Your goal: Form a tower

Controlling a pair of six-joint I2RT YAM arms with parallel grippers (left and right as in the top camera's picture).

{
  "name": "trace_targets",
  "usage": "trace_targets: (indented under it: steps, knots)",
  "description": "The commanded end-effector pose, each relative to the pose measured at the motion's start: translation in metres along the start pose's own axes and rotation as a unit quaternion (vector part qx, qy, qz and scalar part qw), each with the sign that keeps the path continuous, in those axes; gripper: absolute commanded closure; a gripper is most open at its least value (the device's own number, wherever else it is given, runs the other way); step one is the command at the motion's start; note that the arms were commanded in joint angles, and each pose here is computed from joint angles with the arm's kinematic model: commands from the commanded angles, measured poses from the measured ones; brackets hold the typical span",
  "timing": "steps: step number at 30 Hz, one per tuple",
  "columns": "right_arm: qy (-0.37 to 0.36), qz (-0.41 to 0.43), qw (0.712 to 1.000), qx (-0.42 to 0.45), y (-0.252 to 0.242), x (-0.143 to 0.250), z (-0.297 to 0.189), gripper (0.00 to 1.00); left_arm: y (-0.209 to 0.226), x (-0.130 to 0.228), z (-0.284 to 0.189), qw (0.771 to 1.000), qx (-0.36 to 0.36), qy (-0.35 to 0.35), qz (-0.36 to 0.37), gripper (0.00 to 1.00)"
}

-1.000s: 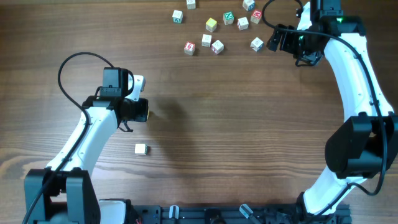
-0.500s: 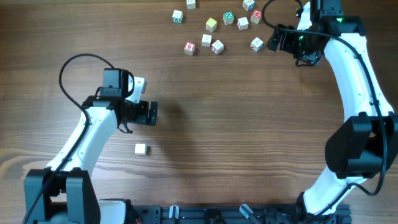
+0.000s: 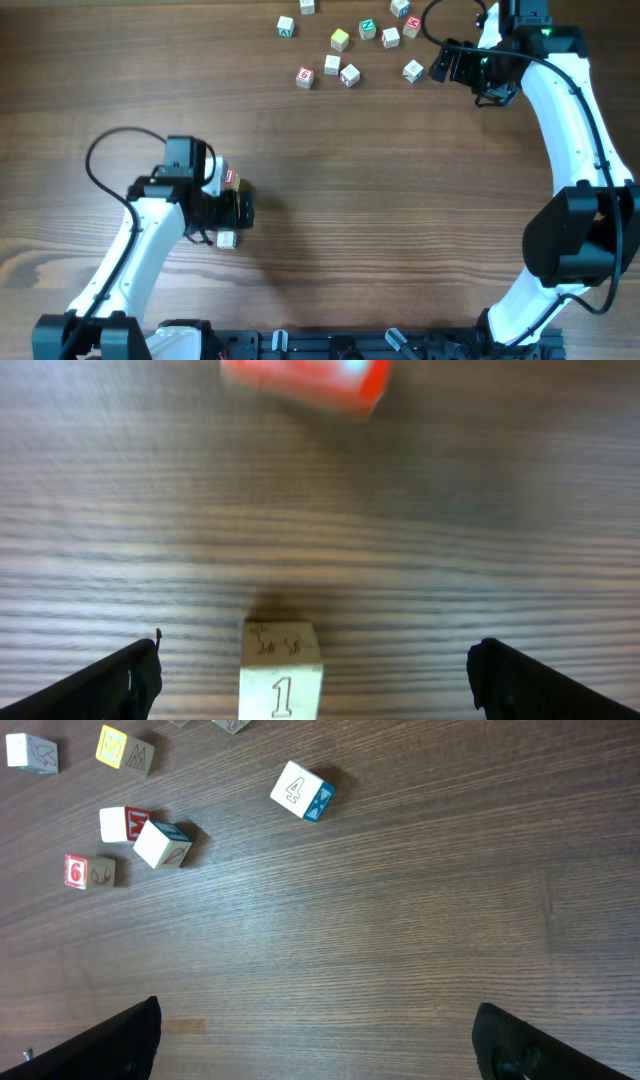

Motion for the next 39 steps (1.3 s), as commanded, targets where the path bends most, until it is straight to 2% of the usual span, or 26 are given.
trace_targets:
  steps: [1,2,6,8,9,11,14,16,17,18,19,23,25,27,28,29,30,31,34,36,39]
  knots:
    - [0.006,-0.001,1.000,0.004,0.000,0.001,0.006,0.00,0.007,0.011,0.015,1.000,-0.013,0.012,-0.018,0.00]
    - [0.006,-0.001,1.000,0.004,0.000,0.001,0.006,0.00,0.007,0.011,0.015,1.000,-0.013,0.012,-0.018,0.01]
    - [0.006,-0.001,1.000,0.004,0.000,0.000,0.006,0.00,0.007,0.011,0.015,1.000,-0.013,0.013,-0.018,0.48]
    - [0.006,-0.001,1.000,0.004,0.000,0.000,0.006,0.00,0.008,0.011,0.015,1.000,-0.015,0.012,-0.018,0.55]
    - [0.006,-0.001,1.000,0.004,0.000,0.000,0.006,0.00,0.008,0.012,0.016,1.000,-0.017,0.013,-0.018,0.56]
    - [0.006,-0.001,1.000,0.004,0.000,0.000,0.006,0.00,0.009,0.013,0.018,1.000,-0.021,0.011,-0.018,0.46]
    - [0.006,-0.001,1.000,0.004,0.000,0.000,0.006,0.00,0.010,0.013,0.018,1.000,-0.022,0.011,-0.018,0.44]
    - [0.005,-0.001,1.000,0.004,0.000,0.000,0.006,0.00,0.010,0.013,0.018,1.000,-0.023,0.012,-0.018,0.34]
    - [0.005,-0.001,1.000,0.004,0.000,0.000,0.006,0.00,0.010,0.013,0.018,1.000,-0.023,0.012,-0.018,0.36]
    - [0.005,-0.001,1.000,0.004,0.000,0.000,0.006,0.00,0.010,0.013,0.018,1.000,-0.023,0.012,-0.018,0.53]
    - [0.005,-0.001,1.000,0.004,0.000,0.000,0.006,0.00,0.010,0.013,0.018,1.000,-0.023,0.012,-0.018,0.66]
    - [0.004,-0.001,1.000,0.011,-0.001,0.000,0.006,0.00,0.010,0.013,0.018,1.000,-0.023,0.011,-0.018,0.75]
    - [0.003,-0.001,1.000,0.011,-0.001,0.000,0.006,0.00,0.011,0.010,0.018,0.999,-0.029,0.000,-0.016,0.87]
    - [0.003,-0.002,1.000,0.011,-0.001,0.000,0.006,0.00,0.007,-0.004,0.014,0.999,-0.024,-0.040,-0.012,0.82]
    - [0.003,-0.002,1.000,0.011,-0.001,0.000,0.006,0.00,0.004,-0.010,0.009,0.999,-0.020,-0.047,-0.011,0.69]
    - [0.003,-0.001,1.000,0.011,-0.001,0.000,0.006,0.00,0.002,-0.013,0.005,0.999,-0.014,-0.048,-0.010,0.52]
    - [0.003,-0.002,1.000,0.011,-0.001,0.000,0.006,0.00,-0.003,-0.017,-0.004,0.999,-0.001,-0.044,-0.011,0.12]
    - [0.003,-0.001,1.000,0.011,-0.001,0.000,0.006,0.00,-0.006,-0.018,-0.012,0.999,0.007,-0.034,-0.028,0.00]
    - [0.003,-0.002,1.000,0.011,-0.001,0.000,0.006,0.00,-0.006,-0.013,-0.019,0.990,0.002,-0.012,-0.143,0.00]
    - [0.003,-0.002,1.000,0.013,-0.001,-0.001,0.006,0.00,-0.002,-0.001,-0.017,0.960,-0.018,0.020,-0.280,0.00]
    - [0.000,-0.003,1.000,0.019,-0.002,-0.001,0.006,0.00,0.001,0.011,-0.006,0.943,-0.030,0.037,-0.331,0.00]
Point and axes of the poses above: each gripper's point midway between its finger pads, its own z axis out along the fingers, its own y axis along the line the jaws close on, x = y × z, the point moved 9 cm from there along -z, back along the fingers, and after that the axes turned 7 degrees about -z, right-handed, at the moved point
